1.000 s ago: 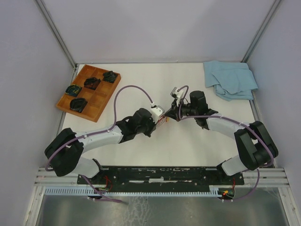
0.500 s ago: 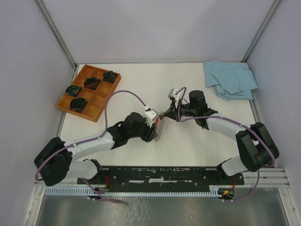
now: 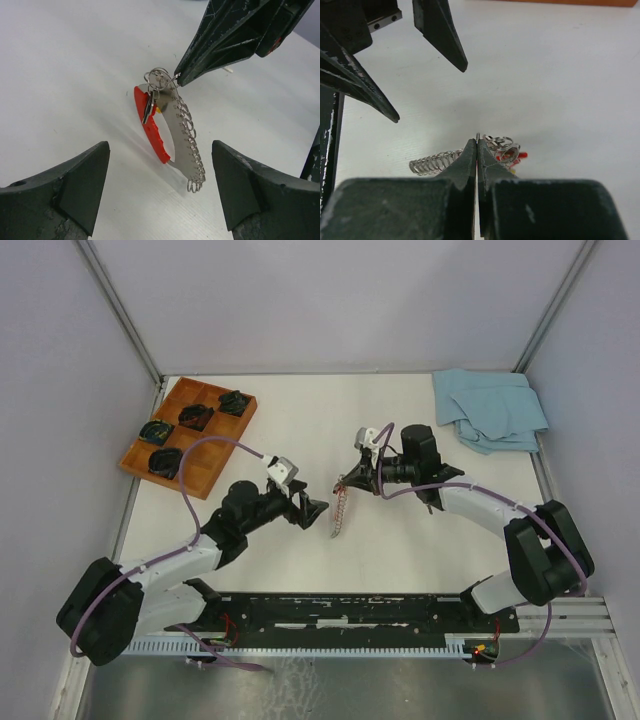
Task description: Put the keys on the keyring
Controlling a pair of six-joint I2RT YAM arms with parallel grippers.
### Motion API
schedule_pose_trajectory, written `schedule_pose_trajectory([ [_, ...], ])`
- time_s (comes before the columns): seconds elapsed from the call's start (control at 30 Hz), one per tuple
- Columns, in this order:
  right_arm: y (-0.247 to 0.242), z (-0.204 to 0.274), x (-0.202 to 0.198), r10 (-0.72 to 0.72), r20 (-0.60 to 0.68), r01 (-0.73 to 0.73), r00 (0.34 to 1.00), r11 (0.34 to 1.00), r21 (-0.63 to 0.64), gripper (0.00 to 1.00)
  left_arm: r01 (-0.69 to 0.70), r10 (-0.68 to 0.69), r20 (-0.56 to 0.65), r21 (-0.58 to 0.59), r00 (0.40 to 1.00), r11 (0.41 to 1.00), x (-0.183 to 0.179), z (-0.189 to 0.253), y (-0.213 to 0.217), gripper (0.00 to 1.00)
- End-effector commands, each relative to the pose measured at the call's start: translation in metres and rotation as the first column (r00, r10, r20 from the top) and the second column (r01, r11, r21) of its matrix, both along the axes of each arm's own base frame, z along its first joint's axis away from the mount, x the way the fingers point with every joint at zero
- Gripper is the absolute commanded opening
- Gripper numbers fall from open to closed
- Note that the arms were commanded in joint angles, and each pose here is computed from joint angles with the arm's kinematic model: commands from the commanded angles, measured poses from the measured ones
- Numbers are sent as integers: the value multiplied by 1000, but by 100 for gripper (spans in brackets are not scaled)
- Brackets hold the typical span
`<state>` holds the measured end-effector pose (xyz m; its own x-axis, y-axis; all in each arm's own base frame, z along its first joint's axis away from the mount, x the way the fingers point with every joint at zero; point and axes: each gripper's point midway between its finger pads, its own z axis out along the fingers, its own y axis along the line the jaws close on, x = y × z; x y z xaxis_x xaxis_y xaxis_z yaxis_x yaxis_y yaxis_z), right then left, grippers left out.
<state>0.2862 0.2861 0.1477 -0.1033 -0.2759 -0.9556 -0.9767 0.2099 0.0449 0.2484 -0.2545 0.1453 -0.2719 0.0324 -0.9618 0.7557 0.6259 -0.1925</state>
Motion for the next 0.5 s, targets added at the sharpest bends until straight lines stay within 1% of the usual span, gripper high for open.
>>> schedule_pose_trajectory([
  [0.0, 15, 32, -2, 157, 159, -168, 975, 984, 59, 1, 40, -21, 149, -123, 989, 992, 12, 38, -7, 89],
  [0.1, 17, 28, -10, 232, 222, -248, 947, 968, 48, 1, 85, -69, 173, -92, 983, 992, 13, 30, -13, 86],
  [0.17, 17, 26, -12, 254, 245, -273, 935, 961, 46, 1, 110, -93, 201, -76, 975, 991, 15, 27, -16, 83],
  [0.4, 16, 23, -16, 311, 267, -324, 912, 946, 5, 1, 180, -157, 356, -32, 921, 983, 18, 23, -10, 75],
  [0.47, 16, 22, -18, 329, 277, -340, 903, 940, -10, 1, 218, -192, 380, -27, 905, 975, 19, 24, -11, 70],
])
